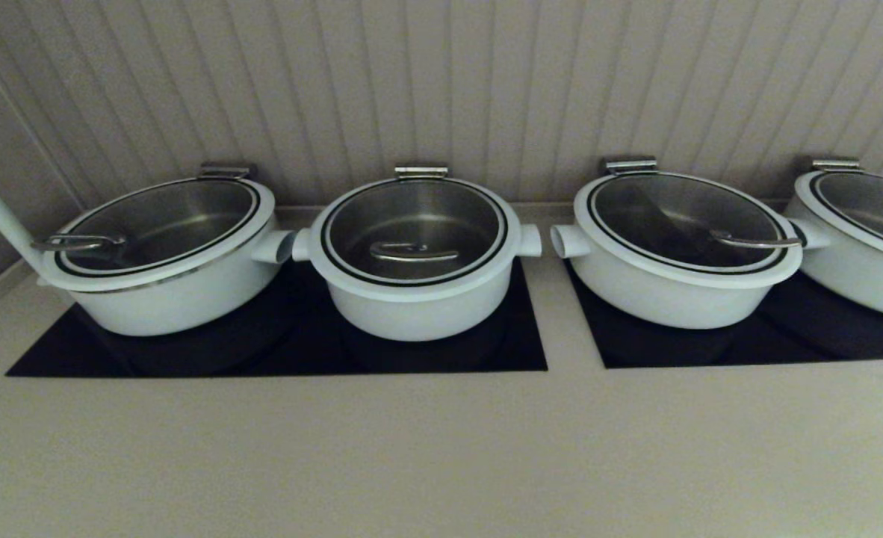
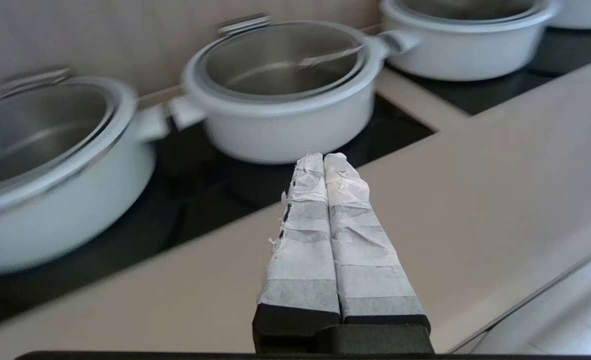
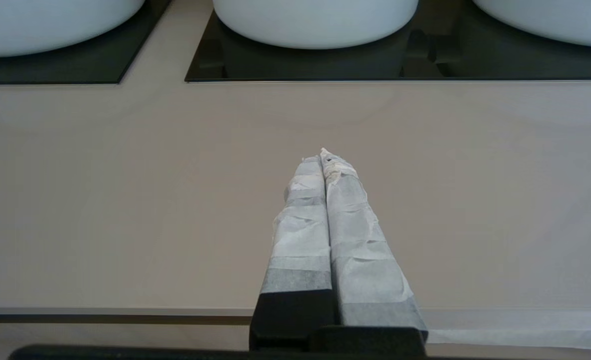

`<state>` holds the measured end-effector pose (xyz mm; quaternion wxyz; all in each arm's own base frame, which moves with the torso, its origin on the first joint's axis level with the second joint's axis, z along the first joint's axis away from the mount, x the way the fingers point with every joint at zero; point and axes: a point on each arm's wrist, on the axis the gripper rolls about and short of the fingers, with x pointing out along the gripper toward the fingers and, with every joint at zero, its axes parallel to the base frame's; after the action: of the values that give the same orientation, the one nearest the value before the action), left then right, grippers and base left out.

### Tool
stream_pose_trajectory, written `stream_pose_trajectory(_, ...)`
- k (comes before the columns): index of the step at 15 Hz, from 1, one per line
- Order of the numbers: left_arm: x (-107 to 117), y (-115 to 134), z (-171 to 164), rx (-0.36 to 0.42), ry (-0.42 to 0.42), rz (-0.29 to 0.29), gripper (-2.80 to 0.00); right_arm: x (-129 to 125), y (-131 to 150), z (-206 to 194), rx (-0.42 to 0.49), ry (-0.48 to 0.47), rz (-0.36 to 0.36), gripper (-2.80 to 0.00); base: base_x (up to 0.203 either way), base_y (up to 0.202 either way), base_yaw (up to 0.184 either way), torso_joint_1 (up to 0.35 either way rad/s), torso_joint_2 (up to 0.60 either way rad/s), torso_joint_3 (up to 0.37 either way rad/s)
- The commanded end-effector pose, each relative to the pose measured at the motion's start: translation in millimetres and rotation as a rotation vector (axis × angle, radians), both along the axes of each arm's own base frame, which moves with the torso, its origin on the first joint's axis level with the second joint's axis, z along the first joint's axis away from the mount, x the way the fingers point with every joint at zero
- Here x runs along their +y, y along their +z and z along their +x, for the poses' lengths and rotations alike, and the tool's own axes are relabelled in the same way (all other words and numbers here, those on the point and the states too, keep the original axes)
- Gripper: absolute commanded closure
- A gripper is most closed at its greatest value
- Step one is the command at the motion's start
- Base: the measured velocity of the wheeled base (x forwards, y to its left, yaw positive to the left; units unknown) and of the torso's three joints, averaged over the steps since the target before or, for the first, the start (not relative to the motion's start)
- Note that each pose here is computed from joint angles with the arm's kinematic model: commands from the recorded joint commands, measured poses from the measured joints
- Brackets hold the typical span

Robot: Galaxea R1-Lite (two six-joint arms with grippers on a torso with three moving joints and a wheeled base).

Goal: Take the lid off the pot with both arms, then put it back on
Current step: Open the food pot lid a small opening with the left arm

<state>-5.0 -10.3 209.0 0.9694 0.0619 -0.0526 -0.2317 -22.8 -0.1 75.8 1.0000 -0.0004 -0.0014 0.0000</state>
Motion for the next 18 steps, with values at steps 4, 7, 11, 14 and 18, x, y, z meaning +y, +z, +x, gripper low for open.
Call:
stream_pose_trajectory(4, -6, 28, 81, 0.132, -0.14, 0.087, 0.0, 0, 0, 0, 0.0, 0.0, -0.001, 0.0, 0.0, 0.0, 0.0, 0.0, 0.0, 0.0)
stream_pose_trajectory(7, -20, 21, 111, 0.183, -0.268, 0.151, 0.0, 0, 0, 0, 0.0, 0.0, -0.001, 0.0, 0.0, 0.0, 0.0, 0.0, 0.0, 0.0)
stream_pose_trajectory(11, -41, 11, 147, 0.239, -0.373, 0.175, 0.0, 0, 0, 0, 0.0, 0.0, -0.001, 0.0, 0.0, 0.0, 0.0, 0.0, 0.0, 0.0)
stream_pose_trajectory(14, -65, 9, 171, 0.272, -0.464, 0.186, 0.0, 0, 0, 0, 0.0, 0.0, -0.002, 0.0, 0.0, 0.0, 0.0, 0.0, 0.0, 0.0)
stream_pose_trajectory(18, -91, -3, 202, 0.351, -0.527, 0.212, 0.0, 0, 0, 0, 0.0, 0.0, -0.002, 0.0, 0.0, 0.0, 0.0, 0.0, 0.0, 0.0)
